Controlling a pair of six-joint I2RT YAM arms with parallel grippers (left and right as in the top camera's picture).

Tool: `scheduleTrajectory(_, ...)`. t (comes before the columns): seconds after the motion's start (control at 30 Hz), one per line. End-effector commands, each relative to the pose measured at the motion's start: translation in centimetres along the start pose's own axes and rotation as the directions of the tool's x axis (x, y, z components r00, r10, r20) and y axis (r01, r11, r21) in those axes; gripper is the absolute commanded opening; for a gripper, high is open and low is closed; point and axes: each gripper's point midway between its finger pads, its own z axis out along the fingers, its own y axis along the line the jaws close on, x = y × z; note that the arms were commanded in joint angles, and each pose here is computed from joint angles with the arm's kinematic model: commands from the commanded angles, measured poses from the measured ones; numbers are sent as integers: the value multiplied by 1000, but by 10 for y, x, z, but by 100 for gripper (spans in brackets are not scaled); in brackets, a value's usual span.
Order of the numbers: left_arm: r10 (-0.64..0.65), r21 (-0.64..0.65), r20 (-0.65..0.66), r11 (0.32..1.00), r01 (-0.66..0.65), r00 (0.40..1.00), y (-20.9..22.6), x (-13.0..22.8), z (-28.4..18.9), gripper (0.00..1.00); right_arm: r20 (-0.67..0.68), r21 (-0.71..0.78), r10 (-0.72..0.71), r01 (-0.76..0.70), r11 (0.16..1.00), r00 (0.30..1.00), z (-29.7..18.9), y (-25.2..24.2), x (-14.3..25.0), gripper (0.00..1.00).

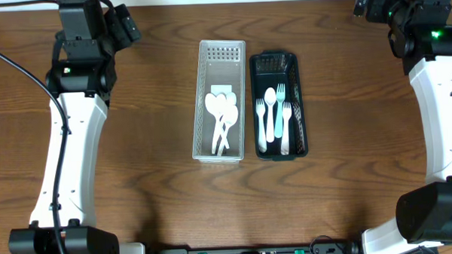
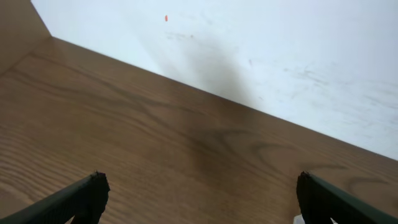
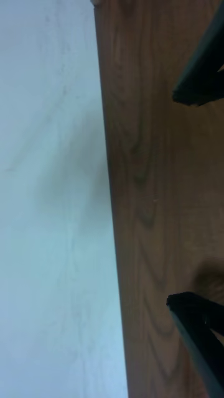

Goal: Pack container

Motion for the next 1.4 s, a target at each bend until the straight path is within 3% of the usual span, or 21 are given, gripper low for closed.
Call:
scheduleTrajectory(0.0, 16, 5, 18, 1000, -16, 1000, 0, -7, -10, 98, -24, 17, -23, 24, 1000, 999, -1, -4, 6, 99)
scheduleTrajectory(0.2, 47, 117, -183, 993, -26, 982, -13, 51, 3, 98, -320, 35, -27, 41, 999, 947, -2, -9, 81, 99)
scheduleTrajectory(0.43, 86, 152, -505, 988, -9, 859, -17, 145, 32, 98, -595, 47, -10, 47, 998, 804, 10, -8, 164, 99)
scheduleTrajectory(0.73, 154, 155, -705, 986, -61, 692, -29, 230, 46, 98, -716, -57, -111, 101, 993, 689, 22, 33, 217, 99)
scheduleTrajectory(0.93, 205, 188, -738, 978, -96, 643, -45, 253, 42, 98, -759, -98, -159, 130, 987, 632, 28, 53, 244, 99)
scheduleTrajectory(1.13, 223, 203, -736, 973, -105, 639, -52, 256, 39, 98, -806, -108, -171, 144, 984, 566, 36, 56, 272, 99)
scheduleTrajectory(1.37, 224, 204, -738, 973, -106, 637, -52, 257, 38, 98, -824, -112, -170, 140, 984, 541, 39, 56, 283, 99)
